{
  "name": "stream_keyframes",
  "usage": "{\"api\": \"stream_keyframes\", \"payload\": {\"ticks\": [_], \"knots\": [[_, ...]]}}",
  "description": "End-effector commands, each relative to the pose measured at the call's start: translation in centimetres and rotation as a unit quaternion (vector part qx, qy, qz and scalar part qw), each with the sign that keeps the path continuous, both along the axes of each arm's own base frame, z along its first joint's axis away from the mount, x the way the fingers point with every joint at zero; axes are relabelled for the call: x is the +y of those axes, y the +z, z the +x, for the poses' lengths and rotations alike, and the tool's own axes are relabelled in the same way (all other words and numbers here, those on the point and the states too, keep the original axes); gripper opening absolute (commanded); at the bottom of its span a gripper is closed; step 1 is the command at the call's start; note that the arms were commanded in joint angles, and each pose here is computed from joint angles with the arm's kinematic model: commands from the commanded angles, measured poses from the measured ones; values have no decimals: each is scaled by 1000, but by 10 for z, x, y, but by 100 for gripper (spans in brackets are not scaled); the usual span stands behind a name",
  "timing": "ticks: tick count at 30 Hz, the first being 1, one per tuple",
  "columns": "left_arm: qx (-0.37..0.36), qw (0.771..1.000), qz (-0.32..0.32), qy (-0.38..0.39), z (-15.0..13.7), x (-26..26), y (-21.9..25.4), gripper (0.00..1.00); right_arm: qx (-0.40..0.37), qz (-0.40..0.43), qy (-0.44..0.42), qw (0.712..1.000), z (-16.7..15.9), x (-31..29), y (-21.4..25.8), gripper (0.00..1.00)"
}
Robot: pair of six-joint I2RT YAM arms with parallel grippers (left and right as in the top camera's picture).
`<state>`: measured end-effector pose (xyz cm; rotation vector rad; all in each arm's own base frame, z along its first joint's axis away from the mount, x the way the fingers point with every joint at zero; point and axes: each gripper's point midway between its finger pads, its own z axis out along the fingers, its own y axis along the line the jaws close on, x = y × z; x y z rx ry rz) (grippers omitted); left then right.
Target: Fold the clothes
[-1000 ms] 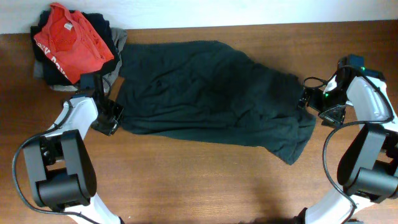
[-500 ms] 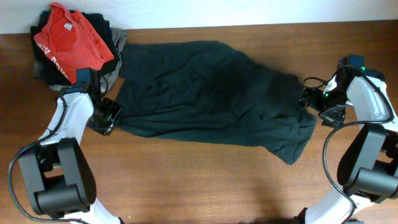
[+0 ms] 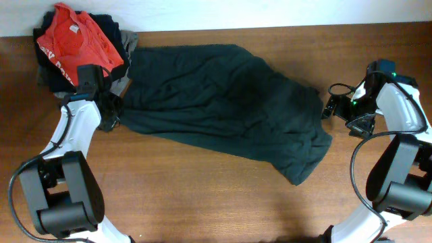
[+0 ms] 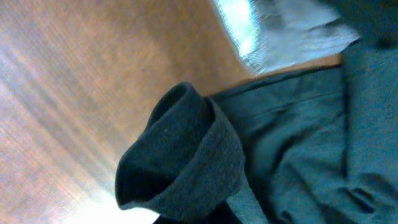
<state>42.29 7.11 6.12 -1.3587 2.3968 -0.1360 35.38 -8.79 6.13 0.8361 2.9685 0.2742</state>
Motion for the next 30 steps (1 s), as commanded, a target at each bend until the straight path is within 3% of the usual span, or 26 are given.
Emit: {"api": "stream_keyframes", "payload": {"ticks": [1, 5, 8, 13, 16, 25, 30], "knots": [[-29, 999, 23, -5, 11, 3, 18, 5, -18, 7, 0, 1000, 7, 0, 9, 100], [-26, 999, 22, -20, 12, -10, 17, 5, -19, 9, 0, 1000, 7, 0, 9, 99], [-12, 999, 20, -34, 7, -23, 14, 5, -20, 14, 1, 1000, 7, 2, 9, 92], [35, 998, 15, -47, -14, -34, 6, 1, -20, 39, 2, 999, 5, 11, 12, 73], [67, 997, 19, -45, -29, -32, 2, 1, -11, 53, 1, 999, -2, 17, 16, 69], [85, 995, 39, -38, -37, -25, 0, 1, 75, 79, 36, 993, -44, 59, 30, 63], [85, 995, 39, -38, -37, -25, 0, 2, 88, 76, 71, 991, -47, 91, 21, 68]]}}
